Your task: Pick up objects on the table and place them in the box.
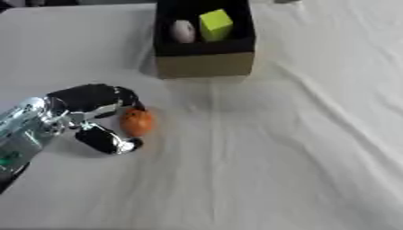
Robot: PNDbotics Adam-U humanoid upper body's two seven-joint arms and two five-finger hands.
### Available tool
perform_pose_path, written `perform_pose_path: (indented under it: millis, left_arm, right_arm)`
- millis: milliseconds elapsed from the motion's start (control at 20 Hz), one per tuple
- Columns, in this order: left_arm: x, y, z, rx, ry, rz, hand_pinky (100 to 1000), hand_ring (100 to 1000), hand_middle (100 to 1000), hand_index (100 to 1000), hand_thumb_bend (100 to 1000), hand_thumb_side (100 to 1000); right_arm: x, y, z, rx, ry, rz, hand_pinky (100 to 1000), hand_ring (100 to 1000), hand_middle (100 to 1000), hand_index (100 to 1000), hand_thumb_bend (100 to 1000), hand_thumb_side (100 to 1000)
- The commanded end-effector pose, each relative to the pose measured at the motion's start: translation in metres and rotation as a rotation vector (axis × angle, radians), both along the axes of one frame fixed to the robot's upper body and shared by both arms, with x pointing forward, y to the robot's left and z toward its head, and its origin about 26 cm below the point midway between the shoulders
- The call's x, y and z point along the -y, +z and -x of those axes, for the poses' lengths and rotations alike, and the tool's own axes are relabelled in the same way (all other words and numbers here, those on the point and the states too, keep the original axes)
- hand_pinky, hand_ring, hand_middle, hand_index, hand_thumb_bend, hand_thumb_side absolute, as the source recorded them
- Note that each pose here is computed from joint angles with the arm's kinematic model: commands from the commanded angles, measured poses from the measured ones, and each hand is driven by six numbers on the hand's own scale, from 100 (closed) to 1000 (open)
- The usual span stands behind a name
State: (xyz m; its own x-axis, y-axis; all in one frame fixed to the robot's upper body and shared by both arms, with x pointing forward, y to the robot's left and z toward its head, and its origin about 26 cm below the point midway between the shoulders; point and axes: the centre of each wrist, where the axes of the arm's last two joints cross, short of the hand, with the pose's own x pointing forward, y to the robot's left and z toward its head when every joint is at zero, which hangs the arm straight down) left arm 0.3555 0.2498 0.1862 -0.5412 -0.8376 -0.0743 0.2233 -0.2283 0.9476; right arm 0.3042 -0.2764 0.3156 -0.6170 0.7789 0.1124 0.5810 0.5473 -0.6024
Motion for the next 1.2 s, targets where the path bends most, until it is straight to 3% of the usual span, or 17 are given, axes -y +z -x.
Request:
perform_pose_path:
  millis: [50,200,900,1200]
  left_arm:
    - [-0.005,0.001,-0.004,0.022,0.008,-0.031,699,795,794,832,239,486]
    - [-0.005,0.000,-0.004,0.026,0.006,-0.027,676,775,776,811,100,434]
    - [-0.001,0.029,0.004,0.133,0.015,0.044,590,701,707,747,100,427]
    - [0.003,0.065,0.014,0.240,-0.001,0.132,560,674,674,721,100,418]
  right_arm:
    - [0.002,0.007,0.005,0.026,-0.002,0.006,860,869,685,804,100,964]
    - [0.002,0.007,0.004,0.024,-0.001,0.003,860,869,684,804,100,964]
    - [0.003,0.005,0.005,0.015,-0.011,0.001,861,870,684,805,100,971]
    - [0.004,0.005,0.005,0.014,-0.015,0.005,861,870,683,805,100,971]
